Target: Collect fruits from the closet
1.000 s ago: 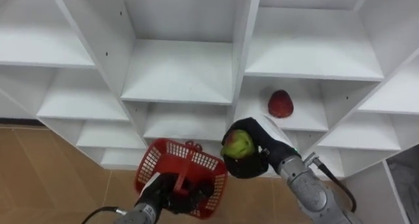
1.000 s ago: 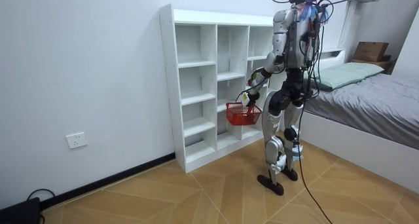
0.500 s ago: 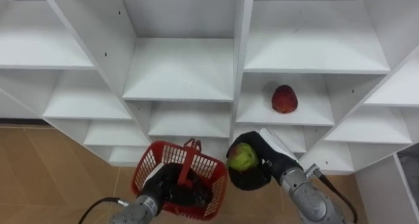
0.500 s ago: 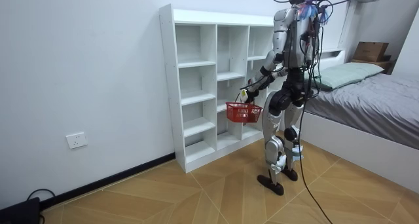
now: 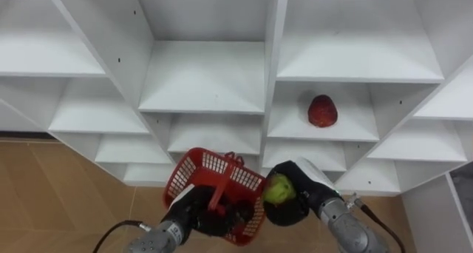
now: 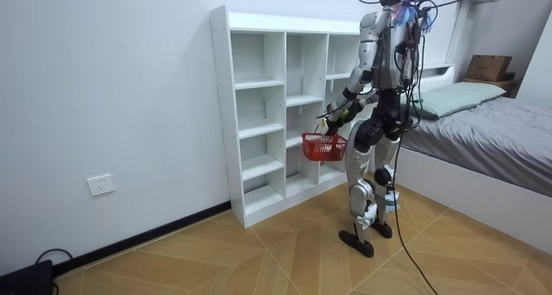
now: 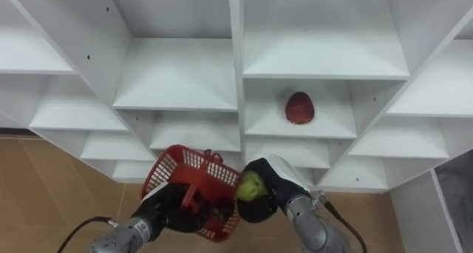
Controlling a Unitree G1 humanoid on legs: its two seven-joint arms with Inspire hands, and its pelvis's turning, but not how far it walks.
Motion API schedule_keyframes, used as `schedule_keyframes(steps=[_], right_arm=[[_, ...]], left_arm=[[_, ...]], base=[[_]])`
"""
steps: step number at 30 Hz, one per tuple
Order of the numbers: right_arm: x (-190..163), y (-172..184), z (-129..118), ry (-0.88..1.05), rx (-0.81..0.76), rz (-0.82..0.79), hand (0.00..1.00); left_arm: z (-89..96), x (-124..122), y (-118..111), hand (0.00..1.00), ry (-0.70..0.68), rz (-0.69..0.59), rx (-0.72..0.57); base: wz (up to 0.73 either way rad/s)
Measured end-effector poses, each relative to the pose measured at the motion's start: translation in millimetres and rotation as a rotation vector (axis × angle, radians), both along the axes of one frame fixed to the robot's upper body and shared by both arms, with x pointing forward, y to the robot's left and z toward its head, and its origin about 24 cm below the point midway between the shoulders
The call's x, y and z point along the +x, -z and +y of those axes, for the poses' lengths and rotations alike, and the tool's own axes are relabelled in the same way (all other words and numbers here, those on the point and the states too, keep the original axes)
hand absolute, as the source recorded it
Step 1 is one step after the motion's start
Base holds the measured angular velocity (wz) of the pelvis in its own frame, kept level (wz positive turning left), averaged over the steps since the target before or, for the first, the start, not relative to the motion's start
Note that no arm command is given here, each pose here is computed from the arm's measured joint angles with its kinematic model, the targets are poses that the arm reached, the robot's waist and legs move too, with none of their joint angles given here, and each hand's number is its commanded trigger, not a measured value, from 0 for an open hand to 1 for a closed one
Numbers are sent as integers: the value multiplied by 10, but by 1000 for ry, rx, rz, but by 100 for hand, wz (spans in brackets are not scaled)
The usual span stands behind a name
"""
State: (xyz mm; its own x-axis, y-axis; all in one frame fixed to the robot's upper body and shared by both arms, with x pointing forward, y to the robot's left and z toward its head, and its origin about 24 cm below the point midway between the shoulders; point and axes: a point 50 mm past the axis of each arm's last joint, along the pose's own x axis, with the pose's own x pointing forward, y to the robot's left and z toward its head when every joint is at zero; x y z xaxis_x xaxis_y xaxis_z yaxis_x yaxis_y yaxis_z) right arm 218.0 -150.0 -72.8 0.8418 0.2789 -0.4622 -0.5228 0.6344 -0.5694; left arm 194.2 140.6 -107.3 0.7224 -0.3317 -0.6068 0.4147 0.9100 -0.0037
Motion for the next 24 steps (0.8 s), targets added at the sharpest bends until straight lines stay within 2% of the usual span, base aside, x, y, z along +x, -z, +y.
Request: schedule_keyframes(steps=[24], right_arm=[[131,29,66,34,2,-2,100]], left_arm=[[-49,47,-63,100,82,-25,-11]], base=[[0]])
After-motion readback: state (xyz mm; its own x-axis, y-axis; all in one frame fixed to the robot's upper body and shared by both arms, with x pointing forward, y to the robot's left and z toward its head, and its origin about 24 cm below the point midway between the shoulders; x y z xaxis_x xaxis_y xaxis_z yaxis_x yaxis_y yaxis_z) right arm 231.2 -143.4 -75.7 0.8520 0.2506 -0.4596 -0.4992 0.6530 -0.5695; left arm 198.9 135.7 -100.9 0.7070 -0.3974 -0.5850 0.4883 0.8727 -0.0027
